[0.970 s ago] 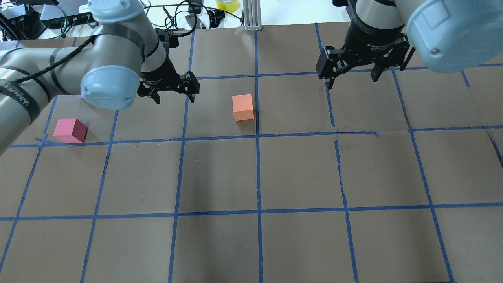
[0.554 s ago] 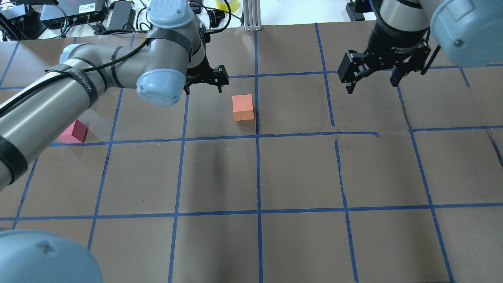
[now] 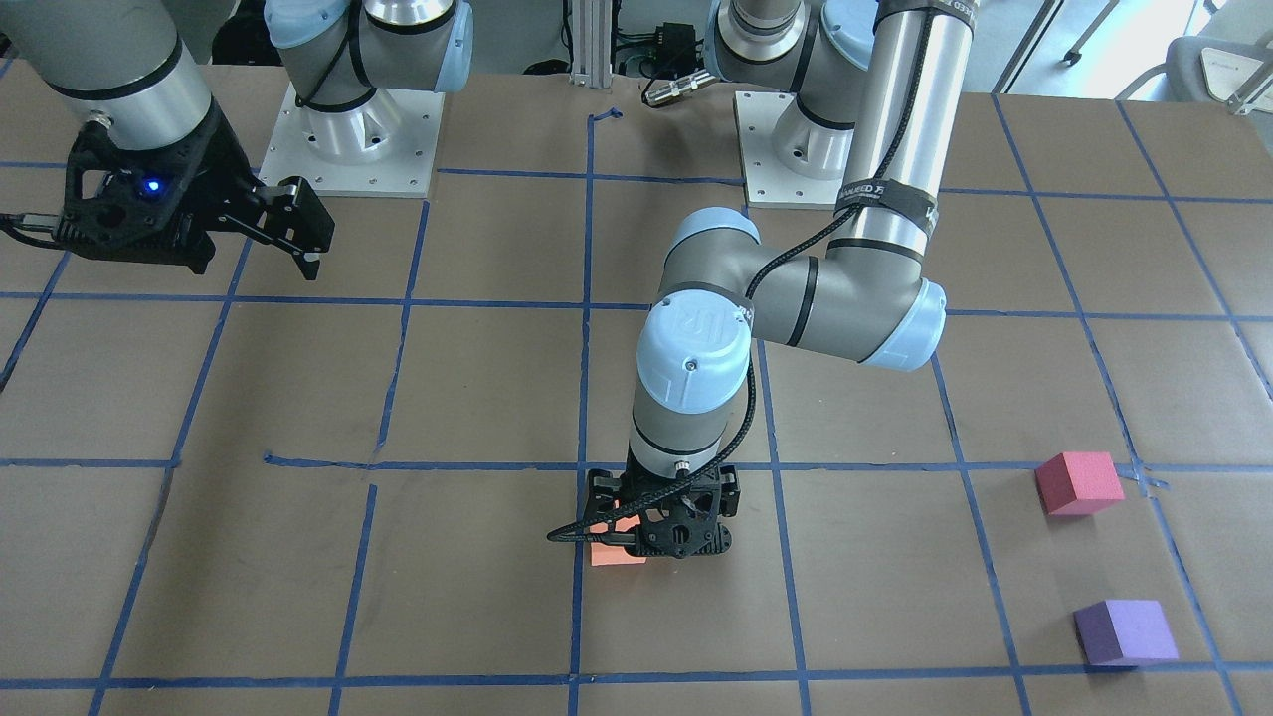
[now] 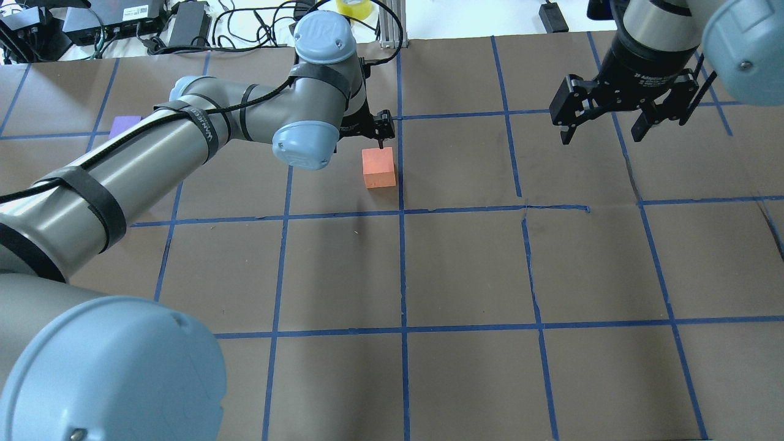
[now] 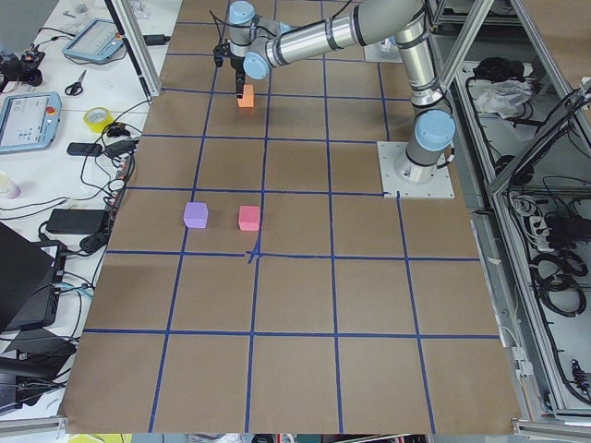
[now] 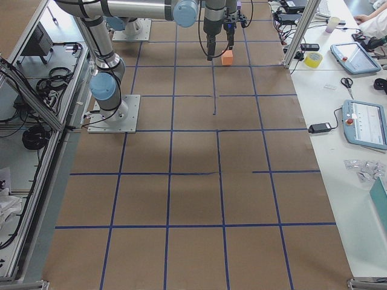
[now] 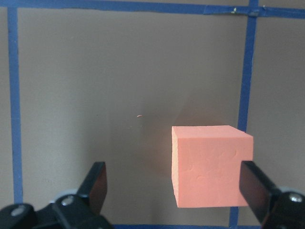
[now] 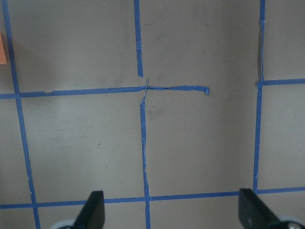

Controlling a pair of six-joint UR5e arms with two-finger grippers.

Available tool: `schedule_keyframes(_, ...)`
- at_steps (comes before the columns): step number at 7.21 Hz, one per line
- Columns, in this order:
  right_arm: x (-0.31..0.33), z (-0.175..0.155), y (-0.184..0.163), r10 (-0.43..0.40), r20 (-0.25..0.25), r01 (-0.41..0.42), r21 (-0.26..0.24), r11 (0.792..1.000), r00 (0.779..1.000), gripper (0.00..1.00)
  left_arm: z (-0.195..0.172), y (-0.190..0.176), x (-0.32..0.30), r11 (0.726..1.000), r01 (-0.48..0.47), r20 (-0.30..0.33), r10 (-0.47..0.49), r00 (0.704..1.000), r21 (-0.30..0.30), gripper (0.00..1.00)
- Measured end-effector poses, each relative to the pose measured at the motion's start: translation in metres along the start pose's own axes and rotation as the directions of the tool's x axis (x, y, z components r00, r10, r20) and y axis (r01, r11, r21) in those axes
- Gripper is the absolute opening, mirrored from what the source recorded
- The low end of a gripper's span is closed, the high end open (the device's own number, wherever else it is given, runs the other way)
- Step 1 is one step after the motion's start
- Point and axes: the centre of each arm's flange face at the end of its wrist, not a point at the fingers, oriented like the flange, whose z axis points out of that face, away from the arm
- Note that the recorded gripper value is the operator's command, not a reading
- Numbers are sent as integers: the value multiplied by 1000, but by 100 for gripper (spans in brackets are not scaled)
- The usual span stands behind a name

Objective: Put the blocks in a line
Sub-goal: 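Lower the left gripper onto the orange cube and close it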

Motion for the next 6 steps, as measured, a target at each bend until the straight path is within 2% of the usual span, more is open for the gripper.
schedule_keyframes(2, -1, -14, 11, 17, 0, -17, 27, 999, 1000, 100, -24, 5, 8, 999, -30, -3, 30, 1000, 30, 100)
schedule_keyframes(3, -5, -19, 16, 7, 1, -7, 34, 999, 1000, 100, -25, 6, 10, 999, -31, -1, 31, 1000, 33, 100)
schedule_keyframes(6, -28, -23, 26, -44, -4, 44, 38, 998, 999, 100, 19, 9, 15, 999, -33, 12, 33, 999, -26, 100)
